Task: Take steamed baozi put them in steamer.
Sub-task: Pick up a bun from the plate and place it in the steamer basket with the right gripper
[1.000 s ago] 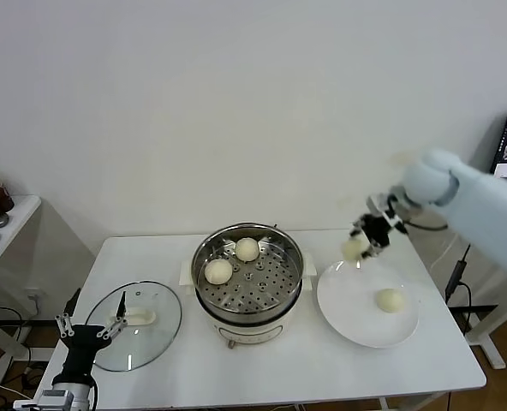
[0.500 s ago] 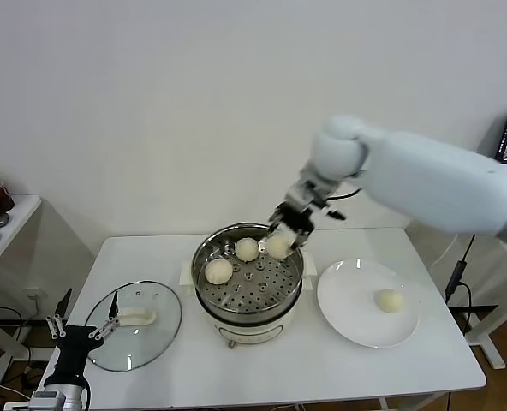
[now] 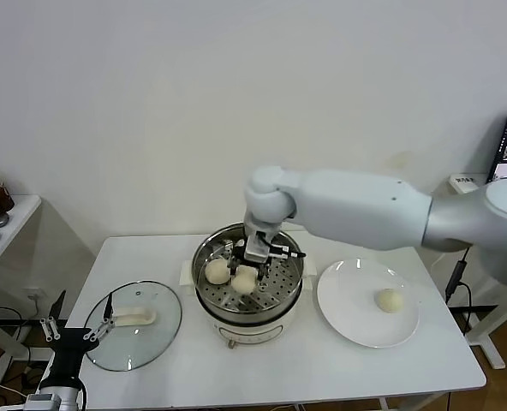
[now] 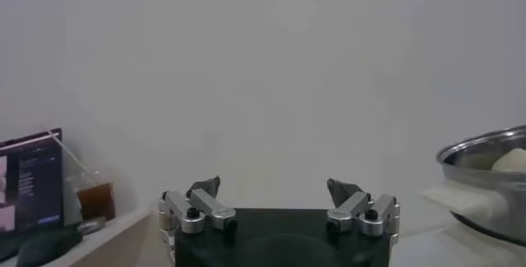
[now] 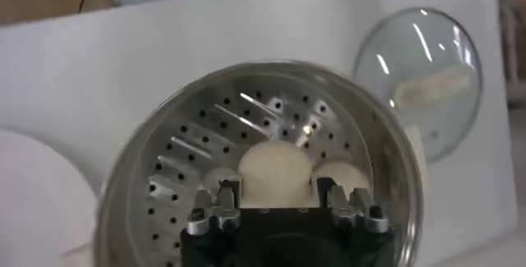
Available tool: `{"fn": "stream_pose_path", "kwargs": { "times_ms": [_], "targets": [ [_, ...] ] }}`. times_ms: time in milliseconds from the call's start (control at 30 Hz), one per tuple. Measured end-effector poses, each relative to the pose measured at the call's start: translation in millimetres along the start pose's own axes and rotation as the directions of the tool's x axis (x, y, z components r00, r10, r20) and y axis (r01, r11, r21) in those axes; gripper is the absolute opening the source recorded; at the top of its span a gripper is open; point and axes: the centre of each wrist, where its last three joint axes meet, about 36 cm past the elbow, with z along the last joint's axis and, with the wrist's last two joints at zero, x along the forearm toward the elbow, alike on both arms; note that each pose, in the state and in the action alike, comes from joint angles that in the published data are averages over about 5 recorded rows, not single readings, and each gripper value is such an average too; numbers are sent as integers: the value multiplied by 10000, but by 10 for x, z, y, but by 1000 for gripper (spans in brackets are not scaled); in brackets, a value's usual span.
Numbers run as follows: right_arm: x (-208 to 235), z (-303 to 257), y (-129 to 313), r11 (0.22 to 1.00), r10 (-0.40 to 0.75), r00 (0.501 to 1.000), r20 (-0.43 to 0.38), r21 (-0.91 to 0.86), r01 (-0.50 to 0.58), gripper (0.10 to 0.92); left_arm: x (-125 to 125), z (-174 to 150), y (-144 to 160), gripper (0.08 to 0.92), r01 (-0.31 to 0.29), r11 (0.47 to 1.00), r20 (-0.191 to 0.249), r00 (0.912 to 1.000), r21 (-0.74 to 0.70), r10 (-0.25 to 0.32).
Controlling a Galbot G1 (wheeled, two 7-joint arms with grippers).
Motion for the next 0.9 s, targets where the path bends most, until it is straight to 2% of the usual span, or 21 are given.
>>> {"fn": "stream_pose_path", "kwargs": {
  "times_ms": [400, 500, 733, 900],
  "targets": [
    [-366, -115, 16, 9916, -378, 9991, 191, 1244, 351, 550, 5, 34, -4, 823, 23, 10000, -69, 10000, -14, -23],
    [-405, -120, 38, 9908, -378, 9990, 245, 1311, 343, 593, 6, 41, -7, 823, 36, 10000, -82, 10000, -3, -36],
    [-336, -84, 87, 9918, -169, 9996, 236, 1274, 138, 781, -4, 47, 2, 823, 21, 10000, -86, 10000, -37, -21],
    [-84, 9, 165, 9970, 103, 9999, -52, 769, -98, 821, -28, 19, 10, 823, -1, 10000, -14, 10000, -49, 1]
  ]
}}
